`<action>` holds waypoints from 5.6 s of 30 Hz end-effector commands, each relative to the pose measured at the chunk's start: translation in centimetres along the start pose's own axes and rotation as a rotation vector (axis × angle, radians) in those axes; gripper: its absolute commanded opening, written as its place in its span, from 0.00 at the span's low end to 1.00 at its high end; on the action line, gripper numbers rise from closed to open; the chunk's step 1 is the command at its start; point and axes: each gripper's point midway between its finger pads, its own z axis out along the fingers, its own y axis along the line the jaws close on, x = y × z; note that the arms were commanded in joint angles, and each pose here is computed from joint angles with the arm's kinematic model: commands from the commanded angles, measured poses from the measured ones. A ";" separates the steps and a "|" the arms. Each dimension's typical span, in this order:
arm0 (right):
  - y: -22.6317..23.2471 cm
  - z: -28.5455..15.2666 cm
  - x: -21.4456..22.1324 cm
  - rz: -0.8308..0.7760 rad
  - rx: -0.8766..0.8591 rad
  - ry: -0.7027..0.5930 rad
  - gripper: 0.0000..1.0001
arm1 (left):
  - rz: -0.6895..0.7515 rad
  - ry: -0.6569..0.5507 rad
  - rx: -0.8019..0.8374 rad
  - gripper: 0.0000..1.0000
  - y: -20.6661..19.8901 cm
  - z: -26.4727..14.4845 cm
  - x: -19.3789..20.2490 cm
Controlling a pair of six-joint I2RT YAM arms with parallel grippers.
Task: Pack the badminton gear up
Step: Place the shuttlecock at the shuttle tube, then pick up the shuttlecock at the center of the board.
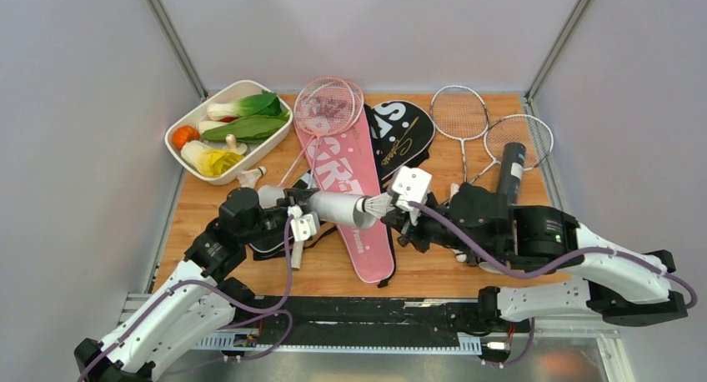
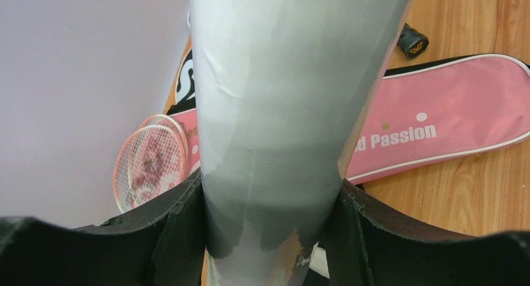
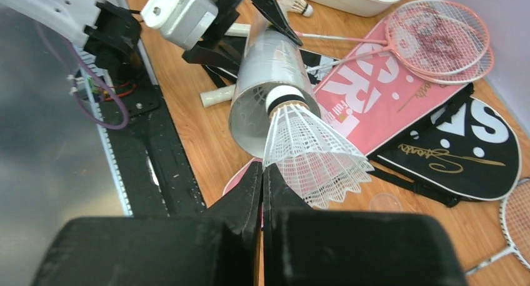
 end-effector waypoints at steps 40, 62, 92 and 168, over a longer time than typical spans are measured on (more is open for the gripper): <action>2.3 4.2 1.0 0.114 -0.031 -0.063 0.61 | 0.072 -0.103 0.004 0.00 0.7 0.4 -2.8; 1.5 6.6 -1.0 0.255 0.048 -0.166 0.79 | -0.056 -0.147 -0.047 0.00 1.1 0.0 -3.7; -13.6 -3.9 2.4 0.412 0.725 -0.245 0.81 | -0.100 -0.077 -0.357 0.00 5.8 -3.5 -3.3; -11.5 -0.9 30.9 0.998 0.768 0.882 0.00 | -0.125 -0.261 -0.357 0.00 4.7 -4.0 -5.7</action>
